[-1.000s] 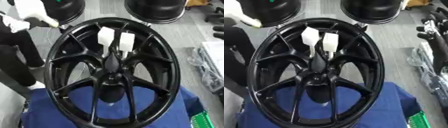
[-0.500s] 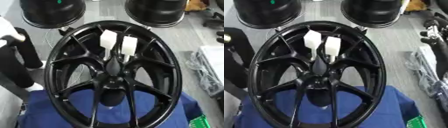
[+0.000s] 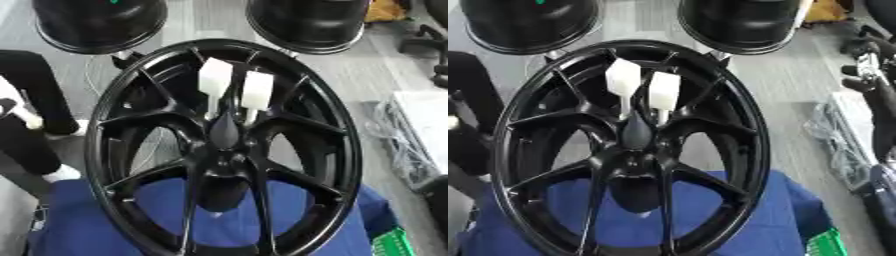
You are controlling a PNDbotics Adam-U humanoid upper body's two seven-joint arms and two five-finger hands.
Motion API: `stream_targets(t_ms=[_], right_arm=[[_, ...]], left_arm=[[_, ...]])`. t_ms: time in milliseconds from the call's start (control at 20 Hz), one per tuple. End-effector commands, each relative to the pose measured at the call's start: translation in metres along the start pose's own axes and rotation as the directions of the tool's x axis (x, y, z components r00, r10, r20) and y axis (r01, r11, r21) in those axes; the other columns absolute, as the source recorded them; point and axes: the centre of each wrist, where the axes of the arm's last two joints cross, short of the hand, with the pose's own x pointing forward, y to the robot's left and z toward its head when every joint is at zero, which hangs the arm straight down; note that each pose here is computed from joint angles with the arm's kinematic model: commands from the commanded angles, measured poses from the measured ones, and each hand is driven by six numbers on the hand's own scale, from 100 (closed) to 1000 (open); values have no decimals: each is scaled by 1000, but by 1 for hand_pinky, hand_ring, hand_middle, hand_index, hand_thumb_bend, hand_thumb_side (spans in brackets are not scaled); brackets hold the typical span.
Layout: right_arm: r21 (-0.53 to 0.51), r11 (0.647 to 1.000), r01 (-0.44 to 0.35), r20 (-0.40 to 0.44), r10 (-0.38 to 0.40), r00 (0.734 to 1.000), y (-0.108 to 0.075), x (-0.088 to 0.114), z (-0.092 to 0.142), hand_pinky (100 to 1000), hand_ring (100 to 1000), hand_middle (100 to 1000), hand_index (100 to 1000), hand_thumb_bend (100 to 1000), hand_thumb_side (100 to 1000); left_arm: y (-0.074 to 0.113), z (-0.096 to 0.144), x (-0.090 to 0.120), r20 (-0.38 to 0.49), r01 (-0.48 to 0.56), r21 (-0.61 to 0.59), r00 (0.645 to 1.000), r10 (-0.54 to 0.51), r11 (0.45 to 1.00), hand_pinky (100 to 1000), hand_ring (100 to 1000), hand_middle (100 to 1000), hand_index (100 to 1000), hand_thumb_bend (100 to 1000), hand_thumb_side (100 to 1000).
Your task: Pull the pin out of the wheel hub.
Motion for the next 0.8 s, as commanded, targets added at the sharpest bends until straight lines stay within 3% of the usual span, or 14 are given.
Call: stream_targets(t_ms=[50,150,250,300,400,450,500,550,650,700,800], right_arm=[[-3,1000,-4,34,4,999,-4,9,-4,759,745,749,860,100,592],[-4,1000,-5,36,5,999,-4,10,-5,759,745,749,860,100,591],[-3,1000,-5,38,5,999,-4,10,-5,759,745,749,859,100,591],[-2,1000,-4,39,4,999,-4,11,-5,759,745,748,859,100,592],[-3,1000,-3,36,3,999,-3,9,-4,759,745,748,859,100,595],[-3,1000,-4,34,4,999,-3,9,-4,759,745,748,859,100,595],[-5,1000,-3,31,3,1000,-3,8,-4,758,744,748,859,100,595],[-8,1000,0,30,0,1000,-3,7,-4,757,743,747,857,100,591],[-16,1000,10,35,-9,999,-3,8,-4,757,743,746,856,100,588],[-17,1000,13,37,-12,999,-2,8,-5,757,744,747,857,100,587],[-23,1000,15,37,-14,999,-3,9,-5,757,745,749,860,100,586]], left_arm=[[15,-2,-2,4,9,30,1000,-9,1000,929,854,874,898,522,605],[16,-2,-2,12,7,35,1000,-7,999,921,848,869,896,512,607],[16,-2,-1,10,-1,55,1000,0,998,908,834,853,890,423,558],[15,-3,0,12,-12,73,1000,11,997,894,810,826,868,283,513],[7,-3,3,42,-147,158,989,142,976,893,786,799,849,199,553],[3,-2,3,55,-212,191,977,205,959,893,786,799,849,199,553],[-2,-3,3,67,-307,240,952,300,921,930,789,769,804,192,647],[-12,-6,2,88,-460,315,885,458,830,941,789,773,806,247,716],[-30,-12,6,173,-696,445,685,708,564,956,802,807,860,308,874],[-37,-14,13,234,-760,475,595,769,444,955,804,814,914,442,987],[-47,-19,29,343,-844,467,448,826,264,959,813,823,921,529,1000]])
